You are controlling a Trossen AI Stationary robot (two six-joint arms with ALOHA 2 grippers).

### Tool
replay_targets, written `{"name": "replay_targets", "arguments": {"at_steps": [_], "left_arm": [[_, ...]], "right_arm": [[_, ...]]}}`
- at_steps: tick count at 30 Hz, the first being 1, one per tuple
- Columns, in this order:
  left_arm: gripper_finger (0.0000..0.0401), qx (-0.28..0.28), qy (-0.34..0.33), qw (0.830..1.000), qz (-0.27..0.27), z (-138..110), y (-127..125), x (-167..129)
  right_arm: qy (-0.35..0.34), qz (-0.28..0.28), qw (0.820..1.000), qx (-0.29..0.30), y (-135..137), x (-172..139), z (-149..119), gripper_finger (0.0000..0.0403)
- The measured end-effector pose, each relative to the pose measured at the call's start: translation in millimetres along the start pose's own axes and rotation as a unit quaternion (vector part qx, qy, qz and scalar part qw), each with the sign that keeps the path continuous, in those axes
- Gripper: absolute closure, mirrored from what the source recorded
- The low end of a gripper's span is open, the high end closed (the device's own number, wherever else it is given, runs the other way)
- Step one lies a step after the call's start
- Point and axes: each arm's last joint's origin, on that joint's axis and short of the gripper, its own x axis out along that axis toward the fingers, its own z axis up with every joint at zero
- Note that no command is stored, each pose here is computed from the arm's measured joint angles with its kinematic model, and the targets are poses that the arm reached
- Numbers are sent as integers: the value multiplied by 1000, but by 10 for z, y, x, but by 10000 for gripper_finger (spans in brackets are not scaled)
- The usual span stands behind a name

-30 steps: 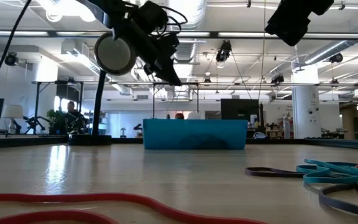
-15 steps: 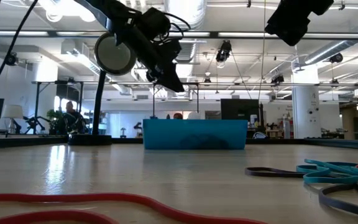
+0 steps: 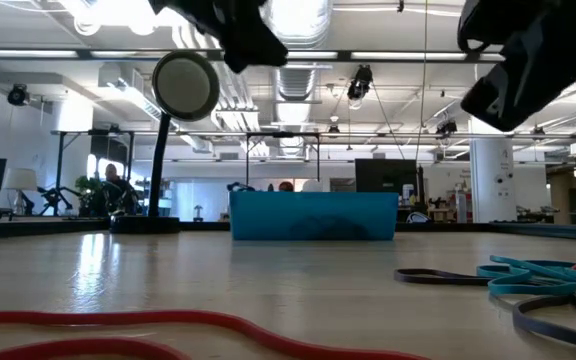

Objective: Pick and place rubber bands into bin
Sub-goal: Put the blue rubber band into the blue bin

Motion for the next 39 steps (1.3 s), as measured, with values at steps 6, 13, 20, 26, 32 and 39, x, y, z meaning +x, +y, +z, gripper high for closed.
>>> {"name": "replay_targets", "arguments": {"at_steps": [6,13,20,26,32,39], "left_arm": [[253,-1,-52,999,-14,112,-214,-373],[253,-19,-80,996,-24,155,-328,-619],[253,-31,-89,995,-35,176,-390,-695],[253,-40,-87,995,-40,176,-412,-694],[253,-40,-87,994,-44,178,-437,-691],[253,-50,-75,995,-51,158,-465,-686]], "right_arm": [[-35,33,997,-68,-16,198,-97,335],[-19,41,990,-134,-40,521,-132,335],[35,26,987,-156,-64,831,-147,334],[44,23,985,-163,-58,999,-108,307],[46,22,985,-166,-46,1081,-71,271],[67,17,984,-161,-71,1183,-125,255]]}}
